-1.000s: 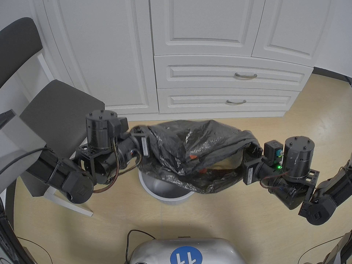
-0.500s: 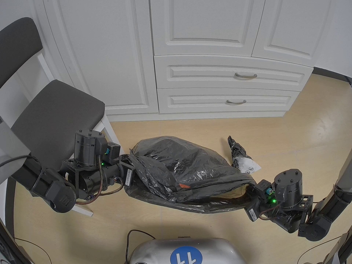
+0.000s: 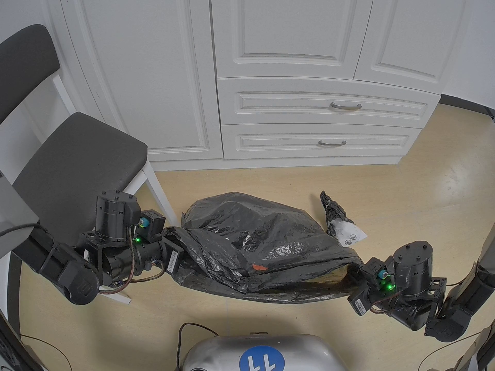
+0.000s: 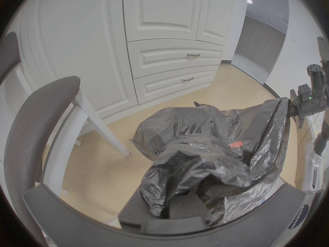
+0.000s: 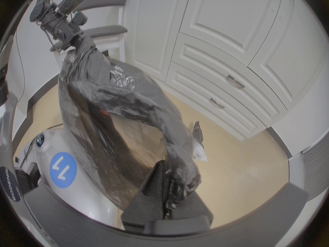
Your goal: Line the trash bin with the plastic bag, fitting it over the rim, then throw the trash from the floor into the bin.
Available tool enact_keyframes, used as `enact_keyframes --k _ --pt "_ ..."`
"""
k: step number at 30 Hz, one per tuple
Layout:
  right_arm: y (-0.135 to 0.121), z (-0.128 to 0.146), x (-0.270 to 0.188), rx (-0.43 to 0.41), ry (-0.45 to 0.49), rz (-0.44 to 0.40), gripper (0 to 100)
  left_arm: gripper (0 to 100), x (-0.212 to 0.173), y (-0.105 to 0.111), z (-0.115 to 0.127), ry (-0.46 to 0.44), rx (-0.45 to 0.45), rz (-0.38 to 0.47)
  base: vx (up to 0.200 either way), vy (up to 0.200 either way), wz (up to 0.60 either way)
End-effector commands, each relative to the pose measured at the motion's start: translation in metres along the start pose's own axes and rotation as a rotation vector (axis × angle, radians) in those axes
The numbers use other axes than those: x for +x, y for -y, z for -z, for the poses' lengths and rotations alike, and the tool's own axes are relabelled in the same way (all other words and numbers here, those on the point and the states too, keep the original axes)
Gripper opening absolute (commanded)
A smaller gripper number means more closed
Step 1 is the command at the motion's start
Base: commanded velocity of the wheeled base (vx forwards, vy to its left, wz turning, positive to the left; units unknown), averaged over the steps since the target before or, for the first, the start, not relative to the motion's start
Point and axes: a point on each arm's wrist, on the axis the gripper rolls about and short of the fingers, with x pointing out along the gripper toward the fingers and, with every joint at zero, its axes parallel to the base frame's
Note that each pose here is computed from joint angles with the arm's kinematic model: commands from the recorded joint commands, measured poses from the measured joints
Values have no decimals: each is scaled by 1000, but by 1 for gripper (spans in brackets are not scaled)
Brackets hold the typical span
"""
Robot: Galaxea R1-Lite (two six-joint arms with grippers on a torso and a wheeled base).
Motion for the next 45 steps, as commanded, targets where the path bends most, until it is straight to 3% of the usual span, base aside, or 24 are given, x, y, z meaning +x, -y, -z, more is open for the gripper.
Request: enact_keyframes --k 1,9,12,16,20,25,30,36,41,42,45 --pt "-5 -3 3 7 38 -4 0 0 5 8 -2 50 9 11 0 0 0" --pt "-26 1 17 30 212 -73 0 0 13 40 3 256 45 74 0 0 0" --pt "-37 10 23 8 187 -113 0 0 14 51 4 322 53 101 0 0 0" --pt "-45 1 17 56 228 -148 0 0 9 62 4 380 64 172 0 0 0" --pt "-51 -17 14 173 300 -181 0 0 6 66 3 394 63 195 0 0 0" --pt "-52 -32 15 245 359 -186 0 0 9 67 4 387 64 198 0 0 0" --pt "-59 -57 21 402 441 -212 0 0 14 68 4 384 57 198 0 0 0" --pt "-58 -76 36 536 500 -184 0 0 18 66 6 374 21 198 0 0 0" --pt "-63 -75 48 565 486 -174 0 0 27 68 6 363 -56 213 0 0 0" --pt "-64 -74 48 563 483 -174 0 100 28 68 7 361 -59 212 0 0 0" --pt "-65 -72 50 560 476 -174 0 100 34 66 7 352 -82 210 0 0 0"
